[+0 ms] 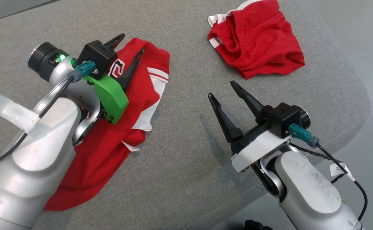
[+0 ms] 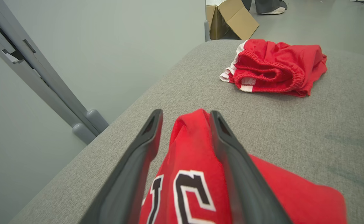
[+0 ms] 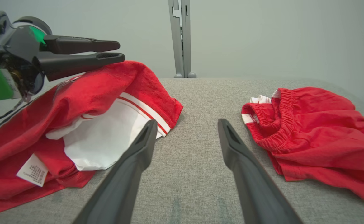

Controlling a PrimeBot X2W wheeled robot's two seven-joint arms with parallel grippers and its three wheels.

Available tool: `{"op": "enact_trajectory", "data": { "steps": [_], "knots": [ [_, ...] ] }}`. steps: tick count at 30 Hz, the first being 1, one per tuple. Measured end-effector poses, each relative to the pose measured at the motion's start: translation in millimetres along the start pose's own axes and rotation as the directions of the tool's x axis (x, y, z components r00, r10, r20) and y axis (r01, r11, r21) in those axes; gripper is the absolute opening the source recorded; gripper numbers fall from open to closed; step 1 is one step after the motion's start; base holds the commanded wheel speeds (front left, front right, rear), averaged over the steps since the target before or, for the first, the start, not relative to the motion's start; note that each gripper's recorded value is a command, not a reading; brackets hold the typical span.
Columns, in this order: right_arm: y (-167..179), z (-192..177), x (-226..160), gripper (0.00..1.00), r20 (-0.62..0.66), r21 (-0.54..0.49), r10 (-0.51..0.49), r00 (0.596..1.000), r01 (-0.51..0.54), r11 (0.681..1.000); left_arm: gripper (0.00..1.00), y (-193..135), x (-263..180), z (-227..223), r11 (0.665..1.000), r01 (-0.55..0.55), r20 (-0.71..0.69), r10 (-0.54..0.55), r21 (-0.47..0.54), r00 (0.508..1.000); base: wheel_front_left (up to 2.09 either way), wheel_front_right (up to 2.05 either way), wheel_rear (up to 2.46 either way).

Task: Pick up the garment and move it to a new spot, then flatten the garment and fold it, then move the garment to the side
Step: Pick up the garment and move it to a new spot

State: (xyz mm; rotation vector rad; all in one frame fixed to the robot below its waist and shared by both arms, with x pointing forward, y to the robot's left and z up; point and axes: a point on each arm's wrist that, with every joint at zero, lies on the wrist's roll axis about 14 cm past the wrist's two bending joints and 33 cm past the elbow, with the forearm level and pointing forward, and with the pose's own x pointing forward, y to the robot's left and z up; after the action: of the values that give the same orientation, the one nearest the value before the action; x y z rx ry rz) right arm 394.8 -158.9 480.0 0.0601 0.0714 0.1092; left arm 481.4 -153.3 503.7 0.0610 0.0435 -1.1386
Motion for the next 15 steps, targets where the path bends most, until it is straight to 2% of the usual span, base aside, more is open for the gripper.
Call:
{"op": "enact_trajectory", "data": {
  "steps": [6,15],
  "knots": [
    [5.2,-15.9,11.6,1.00,-0.043,-0.008,0.034,0.999,-0.034,0.999,1.00,-2.7,7.4,6.6,1.000,0.007,0.082,-0.007,-0.002,0.997,0.00,0.00,0.00],
    [43.5,-43.3,22.2,1.00,-0.105,0.037,0.168,0.980,-0.165,0.986,1.00,6.8,-14.8,43.0,0.998,-0.063,0.248,0.068,-0.026,0.966,0.00,0.00,0.00]
  ]
}}
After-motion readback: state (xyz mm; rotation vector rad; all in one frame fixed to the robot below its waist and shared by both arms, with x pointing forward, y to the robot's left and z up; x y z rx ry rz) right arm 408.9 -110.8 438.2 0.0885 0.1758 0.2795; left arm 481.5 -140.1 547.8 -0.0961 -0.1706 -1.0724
